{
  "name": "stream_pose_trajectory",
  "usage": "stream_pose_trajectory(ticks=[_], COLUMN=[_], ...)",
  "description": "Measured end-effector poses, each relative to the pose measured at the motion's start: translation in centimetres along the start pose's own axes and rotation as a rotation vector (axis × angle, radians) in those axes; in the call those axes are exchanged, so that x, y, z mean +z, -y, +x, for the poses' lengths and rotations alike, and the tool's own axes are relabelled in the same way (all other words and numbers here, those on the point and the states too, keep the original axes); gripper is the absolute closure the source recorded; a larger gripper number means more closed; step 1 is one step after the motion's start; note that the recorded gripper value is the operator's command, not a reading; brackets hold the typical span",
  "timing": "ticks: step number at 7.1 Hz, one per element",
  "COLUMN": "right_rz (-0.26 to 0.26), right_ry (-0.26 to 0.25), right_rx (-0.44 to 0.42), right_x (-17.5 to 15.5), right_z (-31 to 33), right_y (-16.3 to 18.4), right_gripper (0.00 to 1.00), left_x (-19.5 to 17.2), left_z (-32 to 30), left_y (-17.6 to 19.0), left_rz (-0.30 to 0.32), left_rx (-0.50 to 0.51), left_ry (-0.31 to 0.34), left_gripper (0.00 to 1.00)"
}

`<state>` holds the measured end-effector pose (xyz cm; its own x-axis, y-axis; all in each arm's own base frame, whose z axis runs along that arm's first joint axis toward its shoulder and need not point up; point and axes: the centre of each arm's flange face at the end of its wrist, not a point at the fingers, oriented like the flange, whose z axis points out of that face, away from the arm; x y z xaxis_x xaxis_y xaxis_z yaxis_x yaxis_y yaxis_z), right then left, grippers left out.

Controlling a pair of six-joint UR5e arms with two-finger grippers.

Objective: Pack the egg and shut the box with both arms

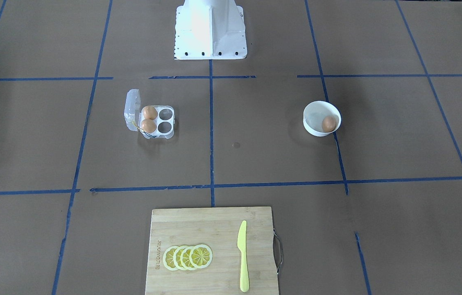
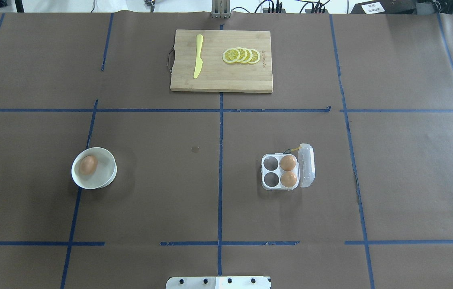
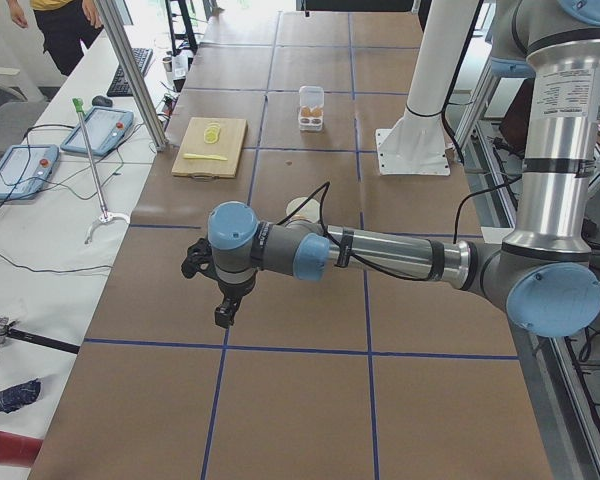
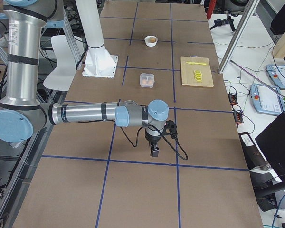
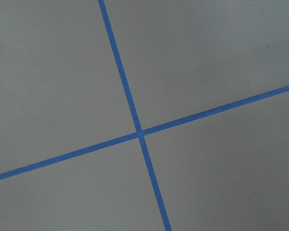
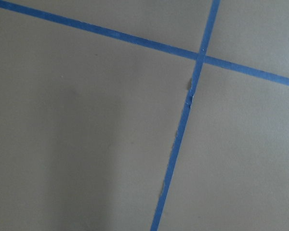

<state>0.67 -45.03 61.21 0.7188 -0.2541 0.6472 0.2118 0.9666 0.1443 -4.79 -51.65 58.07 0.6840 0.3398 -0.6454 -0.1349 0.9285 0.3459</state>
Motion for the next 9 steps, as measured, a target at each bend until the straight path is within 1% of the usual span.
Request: stream_pose_trajectory(ticks=[1, 2, 3, 4, 5, 6, 7, 8, 9], right_rz=[0.021, 0.047, 0.076, 0.102, 0.128, 0.145, 0.165, 0.193, 0.209], right_ry=[-0.002, -0.003, -0.001, 0.003, 0.009, 0.025, 0.048, 0.062, 0.068], right_rx=[-0.013, -0.007, 0.023, 0.067, 0.093, 0.097, 0.085, 0.068, 0.063], right_x=[-0.9, -2.0, -3.3, -4.6, -5.9, -6.8, -7.4, -7.9, -8.0], right_z=[-1.0, -2.0, -3.0, -4.1, -5.2, -6.2, -6.9, -7.4, -7.5], right_y=[1.4, 3.0, 4.4, 5.2, 5.5, 5.5, 5.7, 5.7, 5.7], right_gripper=[0.00, 0.00, 0.00, 0.00, 0.00, 0.00, 0.00, 0.00, 0.00], left_x=[-0.6, -1.4, -2.5, -3.6, -4.5, -5.1, -5.4, -4.6, -3.4], left_z=[0.6, 1.4, 2.3, 3.4, 4.5, 5.5, 7.3, 10.4, 14.7], left_y=[0.7, 1.7, 2.6, 3.2, 3.3, 3.1, 3.0, 3.1, 3.6], left_rz=[0.044, 0.121, 0.218, 0.303, 0.360, 0.398, 0.427, 0.430, 0.402], left_rx=[0.047, 0.124, 0.213, 0.249, 0.235, 0.245, 0.296, 0.353, 0.350], left_ry=[0.008, 0.021, 0.035, 0.034, 0.004, -0.033, -0.083, -0.169, -0.261], left_gripper=[0.00, 0.00, 0.00, 0.00, 0.00, 0.00, 0.00, 0.00, 0.00])
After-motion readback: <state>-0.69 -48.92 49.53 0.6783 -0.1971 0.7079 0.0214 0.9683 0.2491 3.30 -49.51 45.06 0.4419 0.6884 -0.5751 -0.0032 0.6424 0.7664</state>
